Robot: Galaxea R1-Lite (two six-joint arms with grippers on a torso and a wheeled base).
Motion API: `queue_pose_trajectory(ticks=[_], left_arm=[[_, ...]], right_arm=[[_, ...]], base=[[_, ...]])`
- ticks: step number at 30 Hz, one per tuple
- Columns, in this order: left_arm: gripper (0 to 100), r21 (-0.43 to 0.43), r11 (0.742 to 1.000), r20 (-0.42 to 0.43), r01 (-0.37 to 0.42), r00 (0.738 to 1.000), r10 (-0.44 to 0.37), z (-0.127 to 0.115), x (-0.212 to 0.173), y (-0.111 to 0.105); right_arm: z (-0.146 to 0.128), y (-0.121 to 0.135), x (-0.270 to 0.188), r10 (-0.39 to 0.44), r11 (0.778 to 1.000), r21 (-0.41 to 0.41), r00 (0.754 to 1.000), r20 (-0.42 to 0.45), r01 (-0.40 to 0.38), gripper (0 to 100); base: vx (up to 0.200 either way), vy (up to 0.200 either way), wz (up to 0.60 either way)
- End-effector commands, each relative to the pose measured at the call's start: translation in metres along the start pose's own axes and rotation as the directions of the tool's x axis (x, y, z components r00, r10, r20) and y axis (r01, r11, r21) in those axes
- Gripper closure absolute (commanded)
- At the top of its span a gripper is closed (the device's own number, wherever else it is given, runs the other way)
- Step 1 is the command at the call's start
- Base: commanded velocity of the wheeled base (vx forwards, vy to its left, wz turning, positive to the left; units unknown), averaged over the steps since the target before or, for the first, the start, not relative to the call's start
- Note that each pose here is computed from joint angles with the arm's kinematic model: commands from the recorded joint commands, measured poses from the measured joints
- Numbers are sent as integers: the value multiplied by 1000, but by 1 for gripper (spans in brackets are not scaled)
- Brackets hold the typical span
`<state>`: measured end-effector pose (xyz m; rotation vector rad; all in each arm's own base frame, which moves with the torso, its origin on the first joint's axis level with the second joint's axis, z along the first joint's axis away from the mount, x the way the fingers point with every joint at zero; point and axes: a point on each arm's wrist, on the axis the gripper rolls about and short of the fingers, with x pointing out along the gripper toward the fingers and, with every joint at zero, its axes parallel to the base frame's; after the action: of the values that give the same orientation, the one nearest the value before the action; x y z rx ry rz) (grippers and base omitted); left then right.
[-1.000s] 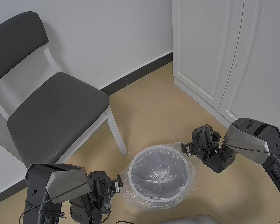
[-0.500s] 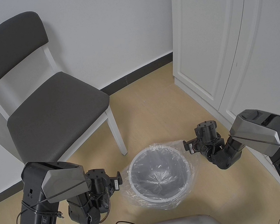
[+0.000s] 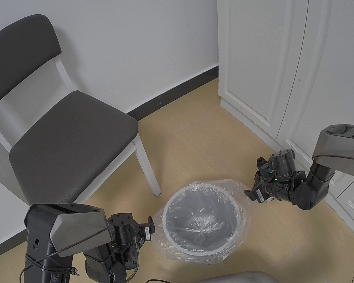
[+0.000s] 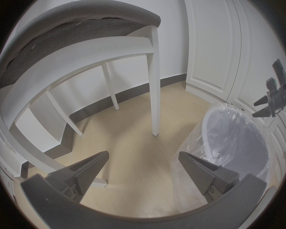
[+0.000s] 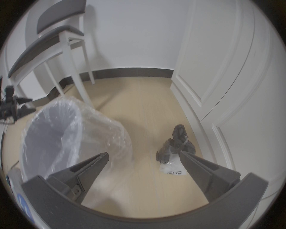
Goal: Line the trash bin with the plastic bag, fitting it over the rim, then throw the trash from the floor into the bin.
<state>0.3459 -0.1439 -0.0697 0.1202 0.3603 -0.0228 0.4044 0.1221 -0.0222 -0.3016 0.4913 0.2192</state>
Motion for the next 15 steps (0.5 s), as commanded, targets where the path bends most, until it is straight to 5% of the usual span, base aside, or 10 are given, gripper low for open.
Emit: queue_pose_trajectory(ticks=[1,11,15], left_arm=[[0,1,1000,-1,1,1000,-1,0,-1,0],[0,-3,1000,19,5,1000,-5,0,-1,-2],[0,-2,1000,22,8,1000,-8,0,-1,-3]], right_arm=[[-4,-27,-19,9,999,-50,999,-45,-12,0],[-27,-17,10,45,998,-37,985,-168,-52,0],[-21,-7,17,201,978,85,968,-151,-190,0]], base=[[0,0,0],[0,0,0],[0,0,0]])
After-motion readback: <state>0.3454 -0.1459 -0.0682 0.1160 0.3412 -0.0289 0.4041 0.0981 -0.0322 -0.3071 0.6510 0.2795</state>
